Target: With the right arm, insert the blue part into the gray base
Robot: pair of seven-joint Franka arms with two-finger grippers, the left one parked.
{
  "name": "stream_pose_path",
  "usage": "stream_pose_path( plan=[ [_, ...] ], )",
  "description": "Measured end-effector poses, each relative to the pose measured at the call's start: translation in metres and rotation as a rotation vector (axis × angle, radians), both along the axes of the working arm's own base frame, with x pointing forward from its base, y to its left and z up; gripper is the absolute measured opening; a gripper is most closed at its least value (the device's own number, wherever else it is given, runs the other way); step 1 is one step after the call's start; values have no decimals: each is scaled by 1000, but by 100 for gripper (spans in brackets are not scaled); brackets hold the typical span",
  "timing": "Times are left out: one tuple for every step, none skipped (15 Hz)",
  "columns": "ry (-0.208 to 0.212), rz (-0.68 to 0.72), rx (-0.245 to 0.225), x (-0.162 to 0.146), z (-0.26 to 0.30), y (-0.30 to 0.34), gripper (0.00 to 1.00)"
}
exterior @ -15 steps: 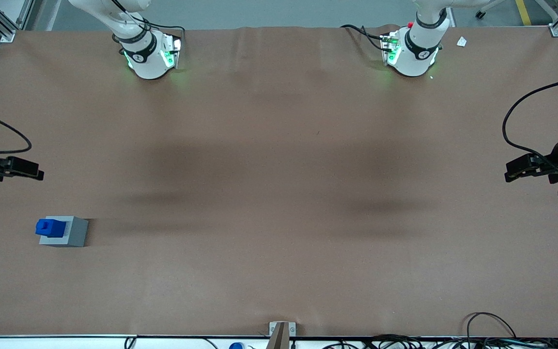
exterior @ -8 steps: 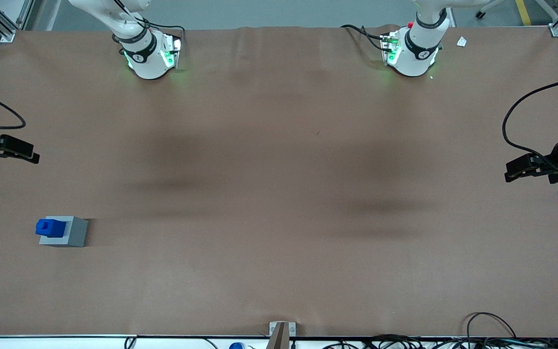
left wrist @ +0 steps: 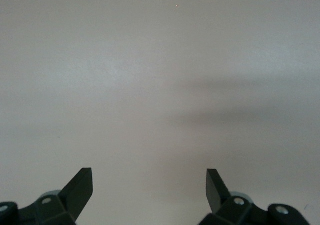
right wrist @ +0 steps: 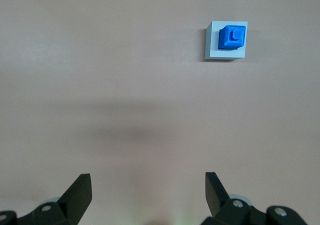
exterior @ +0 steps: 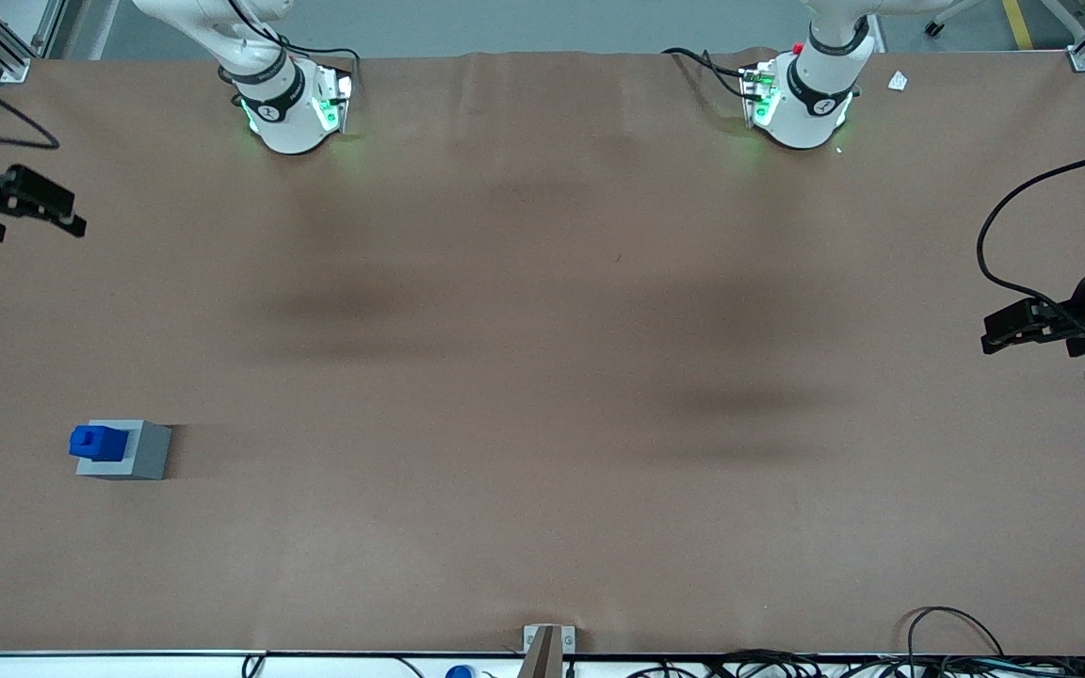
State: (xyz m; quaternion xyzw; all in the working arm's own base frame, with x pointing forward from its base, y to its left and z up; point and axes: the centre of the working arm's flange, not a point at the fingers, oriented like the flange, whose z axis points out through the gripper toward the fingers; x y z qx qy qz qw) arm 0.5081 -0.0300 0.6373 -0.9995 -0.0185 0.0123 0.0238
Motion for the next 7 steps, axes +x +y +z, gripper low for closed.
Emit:
stream_pose_path(
  plan=[
    [-3,1,1,-10,4,1,100],
    [-4,1,1,-17,8,1,100],
    [-3,1,2,-21,9,1,100],
    [-2,1,2,-24,9,1,100],
    [1,1,2,-24,9,1,100],
    [4,1,3,-24,7,1,100],
    [4,2,3,-24,7,1,100]
  ],
)
